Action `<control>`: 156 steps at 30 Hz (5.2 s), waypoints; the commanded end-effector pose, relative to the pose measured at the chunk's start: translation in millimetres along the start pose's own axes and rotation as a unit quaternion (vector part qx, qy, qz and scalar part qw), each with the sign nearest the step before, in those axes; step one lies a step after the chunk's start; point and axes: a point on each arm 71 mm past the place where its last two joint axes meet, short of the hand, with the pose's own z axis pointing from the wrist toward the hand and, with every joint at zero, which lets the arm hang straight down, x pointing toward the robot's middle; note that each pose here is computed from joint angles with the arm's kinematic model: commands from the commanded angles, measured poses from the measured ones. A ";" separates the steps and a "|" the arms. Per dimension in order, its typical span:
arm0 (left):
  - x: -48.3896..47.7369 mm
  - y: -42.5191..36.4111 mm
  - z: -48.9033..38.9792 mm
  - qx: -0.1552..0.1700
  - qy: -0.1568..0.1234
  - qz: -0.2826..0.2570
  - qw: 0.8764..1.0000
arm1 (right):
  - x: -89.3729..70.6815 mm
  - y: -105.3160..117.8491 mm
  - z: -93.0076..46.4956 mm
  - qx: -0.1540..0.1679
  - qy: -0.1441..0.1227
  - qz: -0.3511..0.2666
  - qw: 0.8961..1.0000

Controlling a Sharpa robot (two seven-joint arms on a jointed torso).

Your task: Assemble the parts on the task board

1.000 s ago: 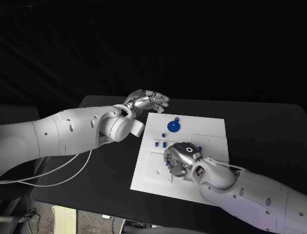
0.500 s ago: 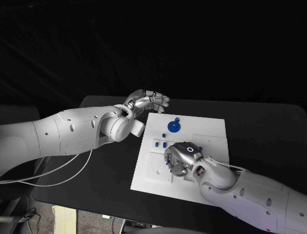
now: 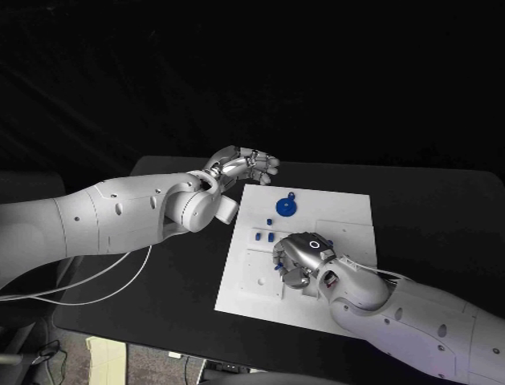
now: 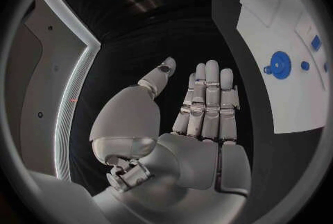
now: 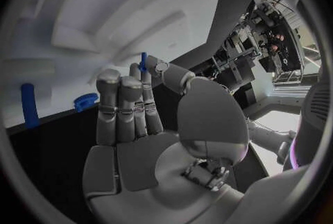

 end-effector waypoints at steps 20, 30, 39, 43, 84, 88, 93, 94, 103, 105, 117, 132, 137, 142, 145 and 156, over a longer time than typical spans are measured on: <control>2.0 -1.6 1.3 0.004 0.004 -0.004 1.000 | 3.4 4.5 2.1 -0.003 0.021 -0.012 1.000; 2.6 -1.6 1.5 0.004 0.005 -0.004 1.000 | 5.4 8.7 4.3 -0.004 0.037 -0.020 0.999; 3.2 -1.6 1.8 0.004 0.005 -0.004 1.000 | 5.3 14.1 6.8 -0.009 0.041 -0.021 0.999; 3.1 -1.5 1.9 0.003 0.005 -0.004 1.000 | 6.9 13.7 7.7 -0.006 0.051 -0.024 0.998; -3.5 -0.6 -0.7 0.000 0.000 -0.003 1.000 | -43.0 -11.0 -15.4 0.012 -0.015 0.108 0.994; -4.2 -0.8 -1.9 0.000 0.000 -0.003 1.000 | -66.1 -23.5 -23.6 0.007 -0.018 0.103 0.995; -4.8 -0.9 -2.9 0.000 -0.001 -0.003 1.000 | -88.0 -51.8 -30.6 0.032 -0.015 0.050 0.998; -5.2 -0.9 -3.0 0.000 -0.001 -0.003 1.000 | -89.4 -59.6 -32.1 0.042 -0.008 0.036 0.998; -5.7 -0.6 -2.6 0.000 -0.002 -0.002 1.000 | -90.2 -88.6 -37.6 0.072 0.004 0.009 0.997; -5.2 -0.7 -2.5 0.001 -0.001 -0.003 1.000 | -88.0 -91.2 -37.3 0.078 0.021 0.001 0.997; -4.7 -0.6 -2.0 0.001 -0.001 -0.003 1.000 | -74.2 -97.9 -30.7 0.089 0.057 -0.023 0.994; -5.1 -0.4 -1.8 0.000 -0.001 -0.003 1.000 | -62.6 -95.6 -27.4 0.088 0.061 -0.032 0.994; -6.0 -0.2 -1.9 0.000 -0.002 -0.002 1.000 | -62.1 -96.9 -28.4 0.090 0.063 -0.038 0.993; -5.3 -0.3 -1.6 0.000 -0.001 -0.003 1.000 | -61.1 -95.0 -27.9 0.086 0.064 -0.037 0.993; -5.1 -0.3 -1.6 0.000 -0.001 -0.003 1.000 | -61.3 -94.7 -27.9 0.084 0.060 -0.038 0.994; -5.5 -0.1 -1.5 0.000 -0.001 -0.003 1.000 | -60.0 -91.4 -25.8 0.084 0.050 -0.035 0.995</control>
